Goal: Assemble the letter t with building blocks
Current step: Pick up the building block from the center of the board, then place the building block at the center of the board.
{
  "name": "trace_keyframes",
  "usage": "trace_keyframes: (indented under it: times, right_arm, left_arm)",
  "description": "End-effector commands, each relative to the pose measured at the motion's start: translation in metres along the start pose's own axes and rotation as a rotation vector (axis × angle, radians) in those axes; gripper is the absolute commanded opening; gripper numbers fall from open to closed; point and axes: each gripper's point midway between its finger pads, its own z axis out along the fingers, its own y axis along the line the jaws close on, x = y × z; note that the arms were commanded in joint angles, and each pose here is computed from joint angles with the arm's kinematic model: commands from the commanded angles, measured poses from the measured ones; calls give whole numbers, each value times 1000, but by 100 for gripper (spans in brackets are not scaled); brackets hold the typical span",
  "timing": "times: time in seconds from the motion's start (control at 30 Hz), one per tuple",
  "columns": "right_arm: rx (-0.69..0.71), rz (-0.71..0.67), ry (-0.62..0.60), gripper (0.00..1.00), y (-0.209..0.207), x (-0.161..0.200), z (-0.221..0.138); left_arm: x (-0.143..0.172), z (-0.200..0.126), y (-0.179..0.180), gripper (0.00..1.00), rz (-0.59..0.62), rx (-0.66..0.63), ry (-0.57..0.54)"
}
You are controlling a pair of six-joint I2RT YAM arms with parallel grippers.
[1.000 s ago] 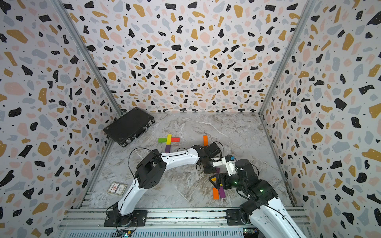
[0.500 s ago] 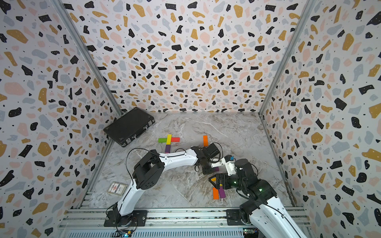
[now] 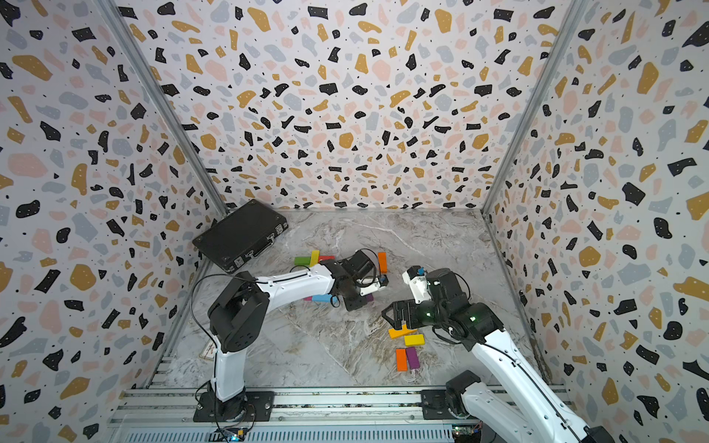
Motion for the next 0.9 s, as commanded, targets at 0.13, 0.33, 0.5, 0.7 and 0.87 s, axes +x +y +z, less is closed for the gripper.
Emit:
trace_keyframes:
  times: [0.13, 0.33, 0.5, 0.7, 0.87]
  right_arm:
    - [83, -45, -89, 100, -12, -56, 1]
    - [124, -18, -183, 100, -31, -97, 15]
    - [155, -31, -225, 99, -43, -113, 21]
    - [136, -12, -212, 99, -52, -115, 36]
    - [123, -3, -188, 100, -56, -115, 44]
  left_arm:
    - [-3, -8, 55, 18, 26, -88, -17]
    - [-11, 6, 102, 16, 23, -136, -2]
    - [-16, 13, 129, 16, 0, -148, -9]
    - [-19, 28, 135, 18, 7, -130, 0]
    - [-24, 39, 136, 20, 11, -106, -4]
